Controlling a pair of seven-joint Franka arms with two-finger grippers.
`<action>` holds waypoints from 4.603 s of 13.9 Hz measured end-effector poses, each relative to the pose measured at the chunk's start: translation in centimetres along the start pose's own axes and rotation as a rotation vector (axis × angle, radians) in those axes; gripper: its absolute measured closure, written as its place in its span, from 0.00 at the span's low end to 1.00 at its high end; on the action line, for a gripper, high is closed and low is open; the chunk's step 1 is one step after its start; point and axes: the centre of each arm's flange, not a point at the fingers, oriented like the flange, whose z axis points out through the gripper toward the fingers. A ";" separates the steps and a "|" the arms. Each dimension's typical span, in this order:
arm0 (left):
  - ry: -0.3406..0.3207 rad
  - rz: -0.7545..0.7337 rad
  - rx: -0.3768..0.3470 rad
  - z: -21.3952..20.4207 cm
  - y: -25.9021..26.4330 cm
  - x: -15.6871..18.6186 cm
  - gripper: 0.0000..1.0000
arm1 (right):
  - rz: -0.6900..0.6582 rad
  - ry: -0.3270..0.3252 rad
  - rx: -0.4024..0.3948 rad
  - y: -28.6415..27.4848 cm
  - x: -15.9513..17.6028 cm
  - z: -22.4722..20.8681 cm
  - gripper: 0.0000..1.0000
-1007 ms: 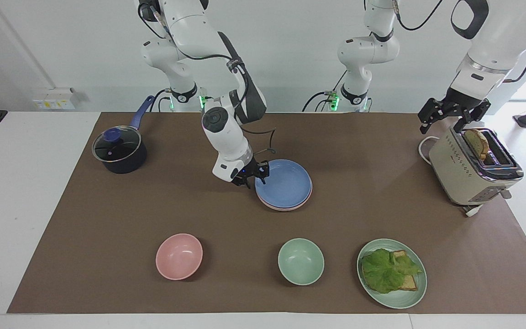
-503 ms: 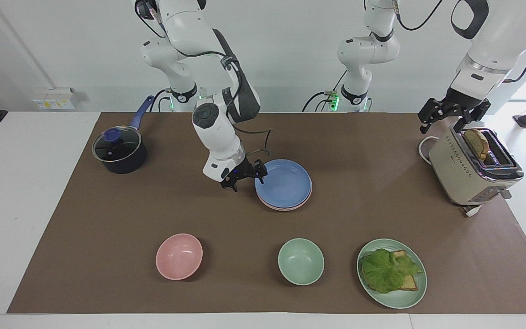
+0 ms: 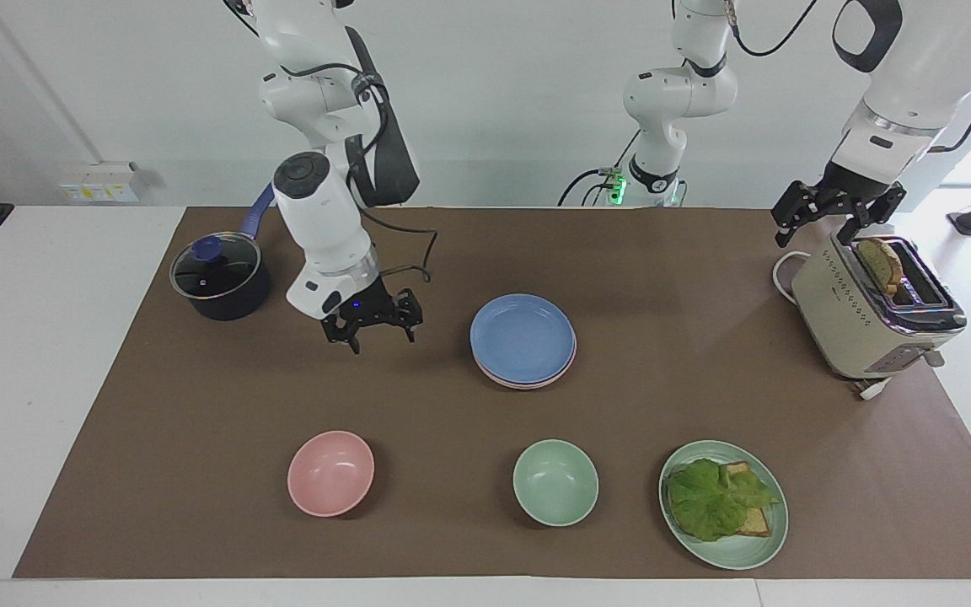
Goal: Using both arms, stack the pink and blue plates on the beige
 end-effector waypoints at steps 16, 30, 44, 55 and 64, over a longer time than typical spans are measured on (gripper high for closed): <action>0.000 0.000 0.000 0.0 0.0 0.0 0.00 | 0.139 -0.111 -0.030 20.2 -3.8 -7.4 0.00; 0.000 0.000 0.000 0.0 0.0 0.0 0.00 | -0.029 -0.026 -0.070 17.4 -5.8 -14.8 0.00; 0.000 0.000 0.000 0.0 0.0 0.0 0.00 | -0.095 -0.023 -0.074 13.6 -6.1 -16.3 0.00; 0.000 0.000 0.000 0.0 0.0 0.0 0.00 | -0.093 -0.029 -0.072 13.9 -6.7 -16.2 0.00; -0.001 0.000 0.000 0.0 0.0 0.0 0.00 | -0.103 -0.036 -0.072 13.8 -6.8 -15.9 0.00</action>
